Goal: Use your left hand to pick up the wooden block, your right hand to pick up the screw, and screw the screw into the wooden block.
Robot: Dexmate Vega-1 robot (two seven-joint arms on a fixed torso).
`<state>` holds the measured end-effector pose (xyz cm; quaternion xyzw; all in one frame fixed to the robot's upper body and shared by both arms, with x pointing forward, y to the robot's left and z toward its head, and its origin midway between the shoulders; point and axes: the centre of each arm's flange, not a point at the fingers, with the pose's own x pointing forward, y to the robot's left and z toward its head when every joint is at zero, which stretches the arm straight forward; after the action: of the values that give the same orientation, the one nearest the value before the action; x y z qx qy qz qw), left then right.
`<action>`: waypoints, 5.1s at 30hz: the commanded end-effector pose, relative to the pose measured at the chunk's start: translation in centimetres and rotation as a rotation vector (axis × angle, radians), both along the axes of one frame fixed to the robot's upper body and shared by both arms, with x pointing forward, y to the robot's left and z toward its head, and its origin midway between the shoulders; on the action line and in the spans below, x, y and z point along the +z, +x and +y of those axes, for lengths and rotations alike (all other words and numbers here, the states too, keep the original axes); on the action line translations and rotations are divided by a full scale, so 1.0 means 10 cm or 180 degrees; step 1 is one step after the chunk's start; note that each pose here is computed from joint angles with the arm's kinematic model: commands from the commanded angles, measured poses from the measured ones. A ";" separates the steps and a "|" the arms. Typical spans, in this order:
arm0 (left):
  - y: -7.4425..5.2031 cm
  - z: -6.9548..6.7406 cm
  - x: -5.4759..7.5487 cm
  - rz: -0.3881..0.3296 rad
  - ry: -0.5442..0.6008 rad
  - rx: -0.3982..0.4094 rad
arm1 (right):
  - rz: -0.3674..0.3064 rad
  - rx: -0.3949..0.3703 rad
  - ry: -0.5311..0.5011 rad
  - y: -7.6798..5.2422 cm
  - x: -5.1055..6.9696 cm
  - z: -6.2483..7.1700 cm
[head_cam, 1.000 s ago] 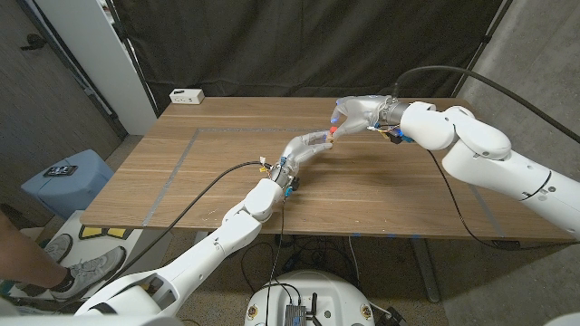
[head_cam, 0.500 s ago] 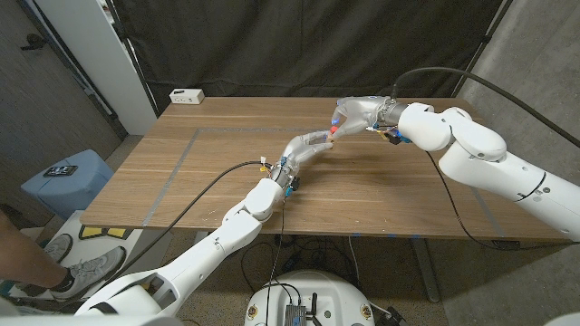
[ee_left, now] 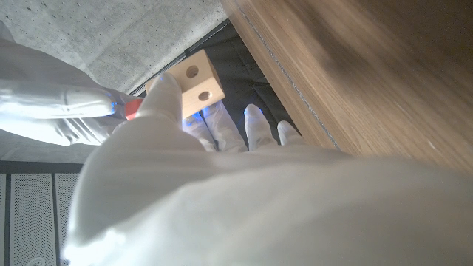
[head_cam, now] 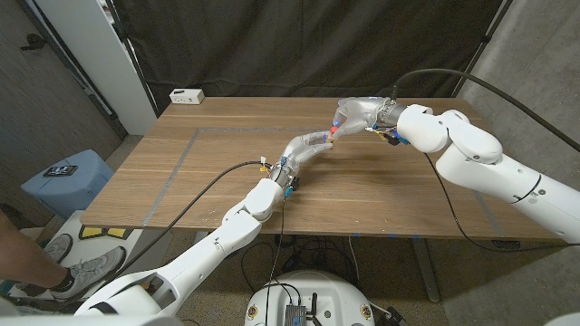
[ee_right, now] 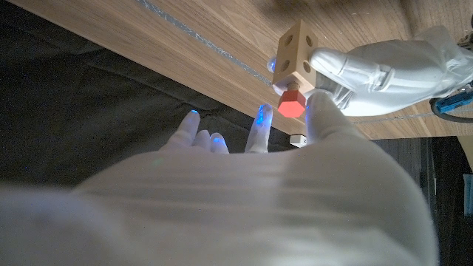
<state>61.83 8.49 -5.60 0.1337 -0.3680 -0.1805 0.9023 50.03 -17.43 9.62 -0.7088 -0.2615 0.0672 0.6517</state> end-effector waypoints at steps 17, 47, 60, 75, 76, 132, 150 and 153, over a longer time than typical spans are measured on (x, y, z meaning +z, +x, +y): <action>-0.02 0.01 -0.02 0.0005 -0.0010 0.0032 | -0.0060 -0.0033 0.0089 0.03 -0.05 0.01; -0.03 0.00 -0.02 0.0001 0.0007 0.0020 | -0.0140 -0.0008 0.0111 0.03 -0.08 0.03; -0.02 0.00 -0.02 0.0004 0.0004 0.0028 | -0.0158 -0.0014 0.0135 0.04 -0.09 0.03; -0.03 0.01 -0.03 0.0011 -0.0008 0.0037 | -0.0162 -0.0054 0.0147 0.05 -0.10 0.03; -0.03 0.01 -0.03 0.0011 -0.0011 0.0036 | -0.0163 -0.0060 0.0147 0.05 -0.10 0.03; -0.05 0.03 -0.04 0.0003 -0.0017 0.0045 | -0.0166 -0.0161 0.0198 0.02 -0.13 0.07; -0.07 0.04 -0.06 0.0006 -0.0027 0.0048 | -0.0141 0.0030 0.0168 -0.06 -0.11 0.03; -0.08 0.04 -0.06 0.0003 -0.0024 0.0049 | -0.0134 0.0062 0.0172 -0.07 -0.11 0.02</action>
<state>61.20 8.83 -6.08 0.1326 -0.3670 -0.1730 0.9043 49.75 -17.02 8.37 -0.6943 -0.2722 0.0375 0.6651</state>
